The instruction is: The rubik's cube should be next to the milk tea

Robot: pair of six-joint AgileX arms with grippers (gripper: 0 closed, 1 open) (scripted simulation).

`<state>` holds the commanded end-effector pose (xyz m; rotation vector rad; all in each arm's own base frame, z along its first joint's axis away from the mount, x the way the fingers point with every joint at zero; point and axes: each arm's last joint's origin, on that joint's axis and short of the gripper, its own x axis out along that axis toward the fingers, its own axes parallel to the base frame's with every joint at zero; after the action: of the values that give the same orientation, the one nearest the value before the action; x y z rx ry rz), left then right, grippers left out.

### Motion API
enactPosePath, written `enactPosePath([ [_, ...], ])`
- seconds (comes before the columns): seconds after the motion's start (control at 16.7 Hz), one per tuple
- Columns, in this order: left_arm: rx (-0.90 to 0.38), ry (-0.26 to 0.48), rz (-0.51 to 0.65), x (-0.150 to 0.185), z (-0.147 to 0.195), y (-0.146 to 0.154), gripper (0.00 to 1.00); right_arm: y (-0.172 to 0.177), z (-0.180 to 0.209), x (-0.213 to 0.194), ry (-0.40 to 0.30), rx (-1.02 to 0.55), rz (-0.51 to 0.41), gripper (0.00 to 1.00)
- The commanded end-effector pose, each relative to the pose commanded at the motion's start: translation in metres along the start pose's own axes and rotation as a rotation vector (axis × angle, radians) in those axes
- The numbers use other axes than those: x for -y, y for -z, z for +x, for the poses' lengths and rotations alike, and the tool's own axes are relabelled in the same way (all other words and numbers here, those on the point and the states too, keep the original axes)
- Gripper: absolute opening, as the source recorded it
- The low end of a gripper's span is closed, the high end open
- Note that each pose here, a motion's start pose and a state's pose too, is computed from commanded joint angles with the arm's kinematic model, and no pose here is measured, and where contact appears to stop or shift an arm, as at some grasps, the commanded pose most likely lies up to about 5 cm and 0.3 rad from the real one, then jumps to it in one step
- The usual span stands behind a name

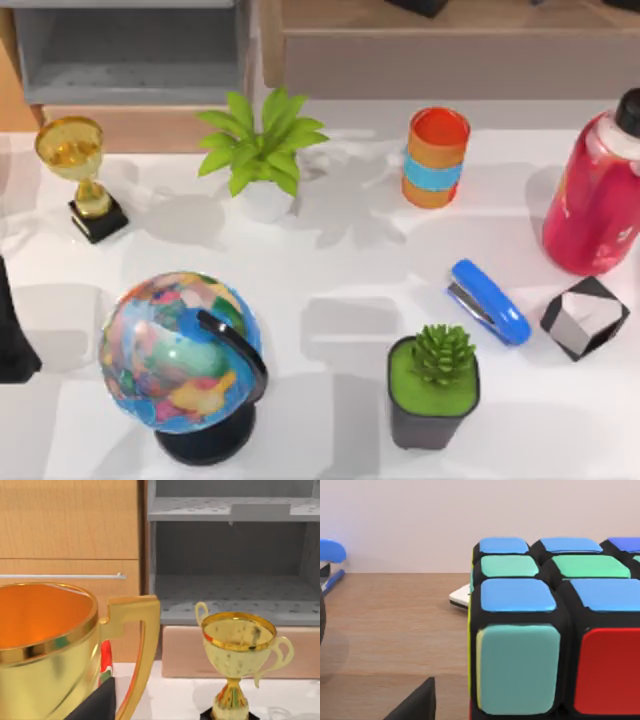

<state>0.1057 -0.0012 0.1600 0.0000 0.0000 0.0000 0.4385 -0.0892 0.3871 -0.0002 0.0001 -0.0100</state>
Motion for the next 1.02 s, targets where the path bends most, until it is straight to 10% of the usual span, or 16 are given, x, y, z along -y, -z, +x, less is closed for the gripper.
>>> enactPosePath([
  [0.12,0.000,0.000,0.000,0.0000,0.0000,0.0000,1.00,0.0000,0.0000,0.0000,0.000,0.000,0.000,1.00],
  [0.9,0.000,0.000,0.000,0.0000,0.0000,0.0000,1.00,0.0000,0.0000,0.0000,0.000,0.000,0.000,0.02],
  [1.02,0.000,0.000,0.000,0.0000,0.0000,0.0000,1.00,0.0000,0.0000,0.0000,0.000,0.000,0.000,0.00],
])
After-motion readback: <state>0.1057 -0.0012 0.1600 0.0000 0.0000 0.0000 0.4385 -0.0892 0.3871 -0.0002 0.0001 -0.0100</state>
